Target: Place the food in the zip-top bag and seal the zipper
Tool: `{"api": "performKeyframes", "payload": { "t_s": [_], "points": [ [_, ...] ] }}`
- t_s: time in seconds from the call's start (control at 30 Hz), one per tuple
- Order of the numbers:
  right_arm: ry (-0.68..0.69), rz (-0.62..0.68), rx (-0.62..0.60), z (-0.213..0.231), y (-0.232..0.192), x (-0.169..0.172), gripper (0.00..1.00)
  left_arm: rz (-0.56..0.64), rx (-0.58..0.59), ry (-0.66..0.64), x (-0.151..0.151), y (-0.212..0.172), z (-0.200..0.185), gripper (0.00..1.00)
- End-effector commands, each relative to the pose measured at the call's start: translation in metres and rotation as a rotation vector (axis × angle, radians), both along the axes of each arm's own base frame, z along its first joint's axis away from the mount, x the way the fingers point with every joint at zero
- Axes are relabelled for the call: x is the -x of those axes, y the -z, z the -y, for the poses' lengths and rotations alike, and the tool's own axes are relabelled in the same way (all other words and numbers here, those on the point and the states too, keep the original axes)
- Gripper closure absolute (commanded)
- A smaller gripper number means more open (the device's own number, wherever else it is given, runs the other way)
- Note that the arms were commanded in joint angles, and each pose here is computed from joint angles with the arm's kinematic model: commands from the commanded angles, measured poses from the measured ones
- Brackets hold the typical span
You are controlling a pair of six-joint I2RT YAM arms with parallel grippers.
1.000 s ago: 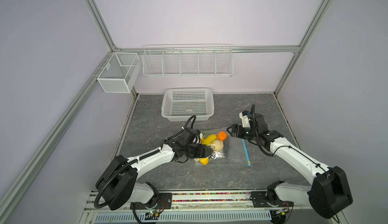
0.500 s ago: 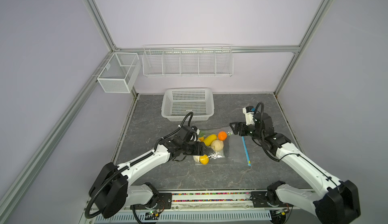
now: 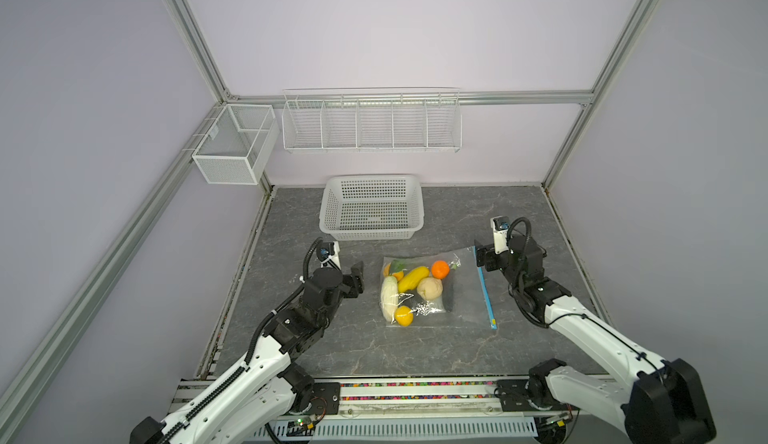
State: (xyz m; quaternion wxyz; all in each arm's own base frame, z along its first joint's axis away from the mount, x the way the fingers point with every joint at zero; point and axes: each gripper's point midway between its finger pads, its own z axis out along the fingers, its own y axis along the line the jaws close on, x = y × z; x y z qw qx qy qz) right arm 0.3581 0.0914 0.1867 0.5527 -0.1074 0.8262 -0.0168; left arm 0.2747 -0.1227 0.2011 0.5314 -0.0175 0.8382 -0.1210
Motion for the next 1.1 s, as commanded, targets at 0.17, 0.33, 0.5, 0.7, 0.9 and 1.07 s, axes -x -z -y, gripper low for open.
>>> {"api": "performKeyframes", "payload": {
  "t_s": [0.17,0.33,0.5,0.7,0.9,1.07],
  "points": [
    [0.103,0.011,0.113,0.030,0.036,-0.026,0.10,0.107,-0.194,-0.325,-0.029,-0.009,-0.086,0.20],
    [0.079,0.065,0.171,0.029,0.042,-0.030,0.08,0.155,-0.218,-0.375,-0.038,-0.008,-0.096,0.20],
    [0.130,0.082,0.158,0.045,0.050,-0.025,0.06,0.201,-0.261,-0.346,-0.046,0.004,-0.096,0.20],
    [0.156,0.155,0.150,0.054,0.063,-0.020,0.04,0.157,-0.296,-0.358,-0.062,0.021,-0.112,0.19],
    [0.256,0.163,0.129,0.073,0.066,-0.022,0.10,0.145,-0.328,-0.440,-0.078,0.040,-0.135,0.20],
    [0.289,0.154,0.114,0.081,0.067,-0.024,0.11,0.155,-0.282,-0.457,-0.086,0.043,-0.154,0.22]
  ]
}}
